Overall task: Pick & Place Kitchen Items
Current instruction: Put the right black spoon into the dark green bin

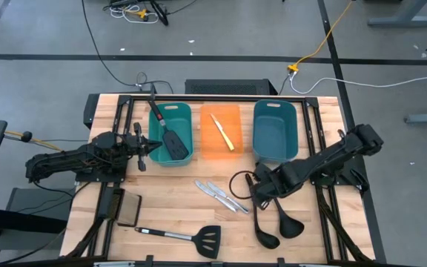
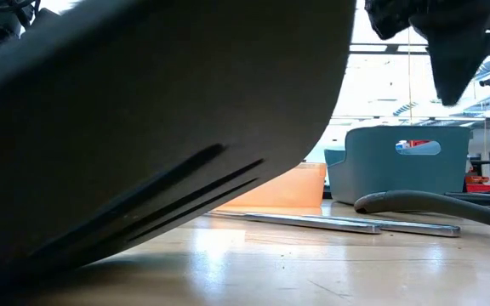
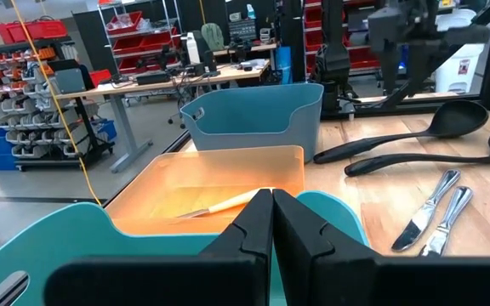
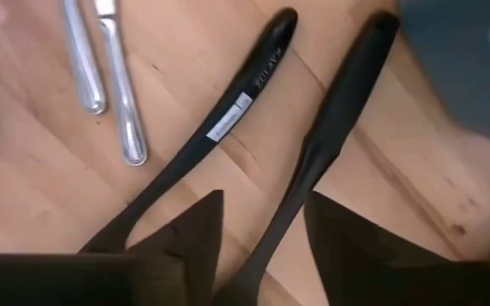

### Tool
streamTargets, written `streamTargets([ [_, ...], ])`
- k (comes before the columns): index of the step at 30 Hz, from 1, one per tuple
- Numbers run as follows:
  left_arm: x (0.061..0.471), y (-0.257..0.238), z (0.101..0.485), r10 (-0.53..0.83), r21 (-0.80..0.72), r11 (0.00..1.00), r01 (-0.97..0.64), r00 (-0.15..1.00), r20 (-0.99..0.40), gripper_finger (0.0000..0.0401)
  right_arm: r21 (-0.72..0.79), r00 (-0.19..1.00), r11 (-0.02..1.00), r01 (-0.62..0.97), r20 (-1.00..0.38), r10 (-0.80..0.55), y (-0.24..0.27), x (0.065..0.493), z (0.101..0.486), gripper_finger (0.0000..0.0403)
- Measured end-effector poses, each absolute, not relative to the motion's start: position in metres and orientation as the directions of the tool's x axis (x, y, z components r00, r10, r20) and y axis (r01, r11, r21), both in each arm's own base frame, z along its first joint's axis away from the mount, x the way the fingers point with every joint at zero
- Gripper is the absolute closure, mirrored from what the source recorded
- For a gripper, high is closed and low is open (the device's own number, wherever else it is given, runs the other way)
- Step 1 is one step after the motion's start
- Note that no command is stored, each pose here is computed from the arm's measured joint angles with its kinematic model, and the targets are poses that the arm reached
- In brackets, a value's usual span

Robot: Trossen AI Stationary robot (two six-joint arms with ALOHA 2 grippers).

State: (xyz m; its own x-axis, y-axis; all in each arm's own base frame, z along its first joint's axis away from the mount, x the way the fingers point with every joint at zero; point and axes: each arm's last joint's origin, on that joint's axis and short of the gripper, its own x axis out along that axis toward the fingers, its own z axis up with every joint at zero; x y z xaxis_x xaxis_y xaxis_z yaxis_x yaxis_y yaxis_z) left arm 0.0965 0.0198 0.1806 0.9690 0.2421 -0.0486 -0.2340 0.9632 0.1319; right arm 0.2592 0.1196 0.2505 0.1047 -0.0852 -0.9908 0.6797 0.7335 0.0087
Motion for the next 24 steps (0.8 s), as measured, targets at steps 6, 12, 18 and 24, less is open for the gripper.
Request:
streamTargets([
  [6,0.096,0.020,0.180,0.242,0.130,0.964,-0.234,0.969,-0.050,0.0383,-0.023,0.066,0.691,0.722,-0.993,-0.102,0.133,0.262,0.229,0.0188],
  [12,0.096,0.020,0.180,0.242,0.131,0.963,-0.234,0.969,-0.051,0.0383,-0.062,0.021,0.632,0.773,-0.992,-0.123,0.133,0.247,0.194,0.0186],
  [18,0.096,0.020,0.180,0.242,0.130,0.964,-0.233,0.969,-0.054,0.0383,-0.029,0.041,0.592,0.806,-0.994,-0.105,0.133,0.237,0.167,0.0186],
  [24,0.096,0.020,0.180,0.242,0.130,0.964,-0.234,0.969,-0.054,0.0383,0.007,0.074,0.588,0.809,-0.993,-0.090,0.130,0.232,0.151,0.0186],
])
